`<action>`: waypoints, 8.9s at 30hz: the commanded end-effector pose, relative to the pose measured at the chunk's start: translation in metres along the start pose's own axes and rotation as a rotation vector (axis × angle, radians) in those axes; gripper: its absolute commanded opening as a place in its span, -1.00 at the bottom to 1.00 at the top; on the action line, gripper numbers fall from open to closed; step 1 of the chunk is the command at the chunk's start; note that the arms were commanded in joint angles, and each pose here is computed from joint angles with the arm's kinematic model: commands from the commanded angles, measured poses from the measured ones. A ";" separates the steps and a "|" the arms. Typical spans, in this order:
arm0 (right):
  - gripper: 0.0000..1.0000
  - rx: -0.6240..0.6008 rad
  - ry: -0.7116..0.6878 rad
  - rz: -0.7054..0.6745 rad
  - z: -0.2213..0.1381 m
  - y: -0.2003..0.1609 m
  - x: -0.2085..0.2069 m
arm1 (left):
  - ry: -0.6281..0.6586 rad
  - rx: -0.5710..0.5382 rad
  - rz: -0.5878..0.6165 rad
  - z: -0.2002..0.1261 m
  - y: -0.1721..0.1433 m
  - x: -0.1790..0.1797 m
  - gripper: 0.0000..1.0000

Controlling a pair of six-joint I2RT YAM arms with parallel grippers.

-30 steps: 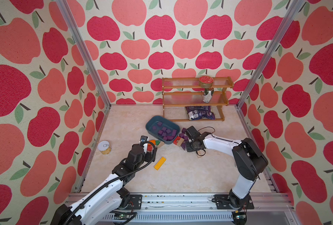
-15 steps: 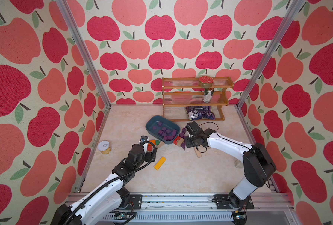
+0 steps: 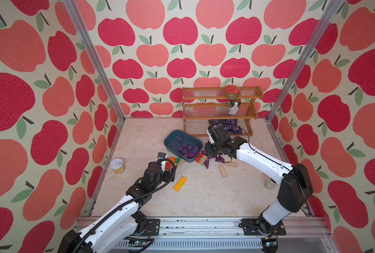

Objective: Pick purple bricks into the storage bin
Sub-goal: Place the building block in the storage box, then pick up the building block from the center of the board, then place the building block in the storage box.

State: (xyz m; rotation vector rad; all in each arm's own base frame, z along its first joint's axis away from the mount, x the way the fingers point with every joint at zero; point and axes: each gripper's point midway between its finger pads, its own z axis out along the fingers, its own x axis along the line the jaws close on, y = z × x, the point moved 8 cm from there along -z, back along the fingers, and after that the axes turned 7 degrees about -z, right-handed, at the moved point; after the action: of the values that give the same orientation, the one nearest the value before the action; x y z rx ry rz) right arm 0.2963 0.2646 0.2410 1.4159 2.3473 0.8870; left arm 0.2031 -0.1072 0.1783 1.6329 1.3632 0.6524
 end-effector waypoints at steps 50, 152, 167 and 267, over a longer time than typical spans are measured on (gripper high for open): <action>-0.04 0.185 -0.041 -0.162 0.158 0.053 0.016 | 0.019 -0.003 -0.069 0.003 -0.004 0.010 0.99; -0.05 0.211 -0.115 0.038 0.124 -0.086 -0.027 | 0.010 -0.010 -0.090 0.003 -0.004 0.011 0.99; -0.49 0.186 -0.082 0.031 0.114 -0.083 -0.025 | 0.007 -0.007 -0.093 0.004 -0.004 0.010 0.99; -0.40 -0.149 0.348 -0.155 0.183 0.077 0.075 | 0.050 -0.027 -0.111 0.001 -0.005 0.017 0.99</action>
State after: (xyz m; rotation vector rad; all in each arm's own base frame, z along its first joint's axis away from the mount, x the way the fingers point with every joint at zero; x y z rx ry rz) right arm 0.4057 0.4113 0.1474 1.1360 2.5223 1.2539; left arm 0.2066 -0.0956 0.1737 1.5431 1.4308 0.6308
